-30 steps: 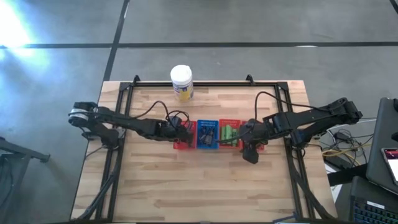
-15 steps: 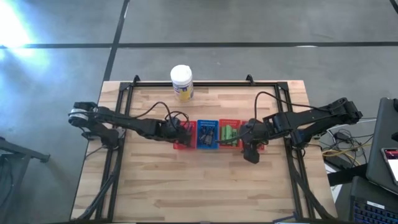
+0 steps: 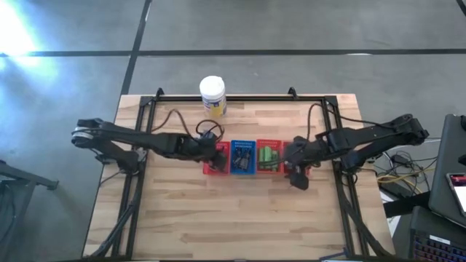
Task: Pick & Place Travel size toiletries
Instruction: Return to Home Position
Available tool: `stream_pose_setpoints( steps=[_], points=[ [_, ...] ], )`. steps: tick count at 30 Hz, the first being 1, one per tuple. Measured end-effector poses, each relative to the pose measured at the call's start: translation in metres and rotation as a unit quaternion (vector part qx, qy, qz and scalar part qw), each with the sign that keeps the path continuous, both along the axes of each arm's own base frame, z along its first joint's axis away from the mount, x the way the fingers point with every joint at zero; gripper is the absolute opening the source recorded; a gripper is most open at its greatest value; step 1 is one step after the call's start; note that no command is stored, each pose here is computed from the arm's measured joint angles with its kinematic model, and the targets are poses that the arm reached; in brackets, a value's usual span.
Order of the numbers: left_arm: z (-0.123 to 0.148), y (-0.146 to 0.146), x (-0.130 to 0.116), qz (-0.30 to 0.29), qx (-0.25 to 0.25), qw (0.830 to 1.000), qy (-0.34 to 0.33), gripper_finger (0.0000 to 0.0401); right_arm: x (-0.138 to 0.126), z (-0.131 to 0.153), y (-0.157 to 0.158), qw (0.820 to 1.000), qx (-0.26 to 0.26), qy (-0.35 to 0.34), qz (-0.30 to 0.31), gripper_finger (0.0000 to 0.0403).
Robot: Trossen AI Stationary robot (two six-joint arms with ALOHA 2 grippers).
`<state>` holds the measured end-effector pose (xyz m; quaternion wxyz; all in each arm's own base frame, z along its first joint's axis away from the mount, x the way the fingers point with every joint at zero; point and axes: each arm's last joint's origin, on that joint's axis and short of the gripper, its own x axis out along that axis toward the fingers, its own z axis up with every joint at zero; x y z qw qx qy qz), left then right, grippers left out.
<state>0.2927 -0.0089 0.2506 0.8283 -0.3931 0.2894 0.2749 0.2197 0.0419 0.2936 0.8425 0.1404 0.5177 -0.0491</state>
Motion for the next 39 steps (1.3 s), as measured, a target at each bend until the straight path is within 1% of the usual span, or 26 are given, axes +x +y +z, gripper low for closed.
stream_pose_setpoints(
  steps=[3, 4, 6, 7, 9, 12, 15, 17, 18, 19, 21, 23, 25, 26, 29, 32, 35, 38, 39],
  points=[
    [0.023, -0.002, -0.002, -0.051, 0.029, 0.998, -0.027, 0.0170, -0.009, 0.007, -0.006, 1.000, -0.002, -0.011, -0.002, 0.0339],
    [0.029, -0.002, -0.004, -0.065, 0.028, 0.997, -0.035, 0.0170, -0.011, 0.010, -0.008, 1.000, 0.001, -0.016, -0.010, 0.0336],
    [0.042, -0.003, -0.008, -0.083, 0.018, 0.995, -0.057, 0.0170, -0.019, 0.017, -0.012, 0.997, 0.028, -0.022, -0.063, 0.0329],
    [0.048, -0.003, -0.010, -0.086, 0.022, 0.994, -0.068, 0.0170, -0.024, 0.020, -0.013, 0.996, 0.037, -0.029, -0.070, 0.0326],
    [0.057, -0.003, -0.014, -0.100, 0.039, 0.991, -0.082, 0.0170, -0.032, 0.028, -0.013, 0.995, 0.058, -0.052, -0.055, 0.0319],
    [0.062, 0.000, -0.021, -0.120, 0.064, 0.986, -0.099, 0.0170, -0.045, 0.042, -0.015, 0.990, 0.073, -0.114, -0.043, 0.0309],
    [0.052, 0.012, -0.029, -0.126, 0.071, 0.985, -0.096, 0.0170, -0.059, 0.051, -0.022, 0.980, 0.070, -0.183, -0.030, 0.0300],
    [0.039, 0.023, -0.031, -0.136, 0.059, 0.981, -0.122, 0.0170, -0.068, 0.049, -0.028, 0.971, 0.078, -0.225, -0.036, 0.0293],
    [0.032, 0.027, -0.032, -0.154, 0.054, 0.976, -0.147, 0.0170, -0.072, 0.046, -0.031, 0.965, 0.089, -0.243, -0.039, 0.0290],
    [0.027, 0.030, -0.032, -0.174, 0.052, 0.966, -0.184, 0.0170, -0.077, 0.042, -0.034, 0.959, 0.104, -0.261, -0.040, 0.0287],
    [0.022, 0.033, -0.034, -0.218, 0.056, 0.936, -0.270, 0.0169, -0.085, 0.031, -0.038, 0.947, 0.137, -0.289, -0.034, 0.0281],
    [0.018, 0.034, -0.041, -0.234, 0.075, 0.909, -0.337, 0.0170, -0.092, 0.020, -0.041, 0.933, 0.164, -0.318, -0.029, 0.0276],
    [0.012, 0.037, -0.051, -0.226, 0.091, 0.897, -0.370, 0.0170, -0.099, 0.009, -0.041, 0.923, 0.181, -0.338, -0.033, 0.0271],
    [0.009, 0.038, -0.058, -0.218, 0.094, 0.895, -0.378, 0.0170, -0.104, 0.005, -0.041, 0.918, 0.184, -0.349, -0.035, 0.0269],
    [-0.001, 0.041, -0.079, -0.195, 0.102, 0.898, -0.381, 0.0170, -0.118, -0.006, -0.041, 0.906, 0.186, -0.377, -0.043, 0.0260],
    [-0.010, 0.041, -0.102, -0.177, 0.112, 0.897, -0.388, 0.0170, -0.136, -0.009, -0.041, 0.888, 0.172, -0.422, -0.060, 0.0252],
    [-0.015, 0.039, -0.125, -0.163, 0.126, 0.889, -0.410, 0.0170, -0.156, -0.010, -0.042, 0.865, 0.142, -0.475, -0.083, 0.0243],
    [-0.023, 0.035, -0.144, -0.152, 0.140, 0.878, -0.432, 0.0170, -0.175, -0.014, -0.042, 0.840, 0.114, -0.525, -0.072, 0.0236],
    [-0.026, 0.034, -0.150, -0.149, 0.142, 0.875, -0.438, 0.0170, -0.178, -0.017, -0.041, 0.836, 0.108, -0.534, -0.067, 0.0233]
  ],
)
